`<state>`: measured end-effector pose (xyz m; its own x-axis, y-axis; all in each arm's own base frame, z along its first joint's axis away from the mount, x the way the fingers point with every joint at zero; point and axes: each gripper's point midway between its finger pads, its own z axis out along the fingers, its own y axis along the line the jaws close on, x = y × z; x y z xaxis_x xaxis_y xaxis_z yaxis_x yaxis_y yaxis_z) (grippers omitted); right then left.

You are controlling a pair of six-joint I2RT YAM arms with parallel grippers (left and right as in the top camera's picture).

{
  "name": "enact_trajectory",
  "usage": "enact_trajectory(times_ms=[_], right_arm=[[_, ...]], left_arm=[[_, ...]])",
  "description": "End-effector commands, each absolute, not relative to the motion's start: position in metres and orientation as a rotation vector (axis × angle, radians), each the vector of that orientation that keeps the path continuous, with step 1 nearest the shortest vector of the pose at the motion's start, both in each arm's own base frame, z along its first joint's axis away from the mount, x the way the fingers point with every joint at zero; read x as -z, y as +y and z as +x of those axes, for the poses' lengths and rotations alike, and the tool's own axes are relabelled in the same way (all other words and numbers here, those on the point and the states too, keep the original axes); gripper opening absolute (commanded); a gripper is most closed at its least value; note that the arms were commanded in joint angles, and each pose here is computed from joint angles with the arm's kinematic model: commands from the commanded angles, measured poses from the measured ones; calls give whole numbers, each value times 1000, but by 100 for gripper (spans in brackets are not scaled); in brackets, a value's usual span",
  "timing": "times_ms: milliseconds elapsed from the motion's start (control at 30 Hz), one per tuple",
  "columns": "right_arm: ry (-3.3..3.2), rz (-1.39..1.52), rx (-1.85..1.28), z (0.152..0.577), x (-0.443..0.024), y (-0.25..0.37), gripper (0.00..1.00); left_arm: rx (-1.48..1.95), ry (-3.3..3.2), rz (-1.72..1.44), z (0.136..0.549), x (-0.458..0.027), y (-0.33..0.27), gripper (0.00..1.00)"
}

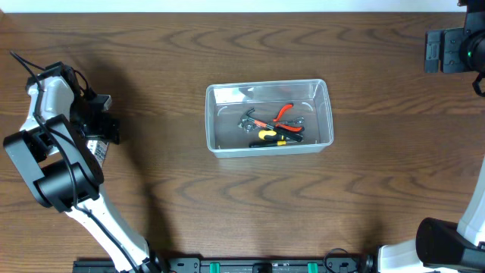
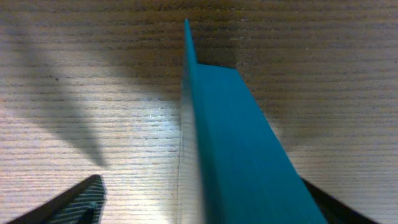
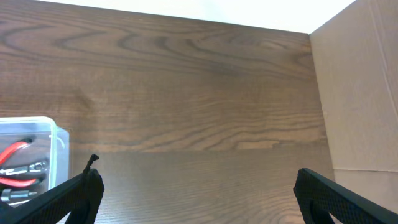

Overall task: Pack container
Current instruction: 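Grasp the blue-white box with the left gripper and lift it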

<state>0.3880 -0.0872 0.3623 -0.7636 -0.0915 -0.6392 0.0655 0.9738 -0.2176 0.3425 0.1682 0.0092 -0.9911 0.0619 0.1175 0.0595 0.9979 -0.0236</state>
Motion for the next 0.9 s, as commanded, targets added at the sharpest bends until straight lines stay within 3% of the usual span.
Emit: enact_trajectory(times_ms=[0, 467, 867], right_arm=[[2429, 27, 302, 386, -360, -92, 99], [2460, 25, 298, 381, -355, -91, 99], [2460, 25, 298, 381, -355, -91, 99]], left_arm=[[-45, -2995, -96, 336, -3, 167, 74], [-45, -2995, -96, 336, -3, 167, 37], [-45, -2995, -96, 336, -3, 167, 19]])
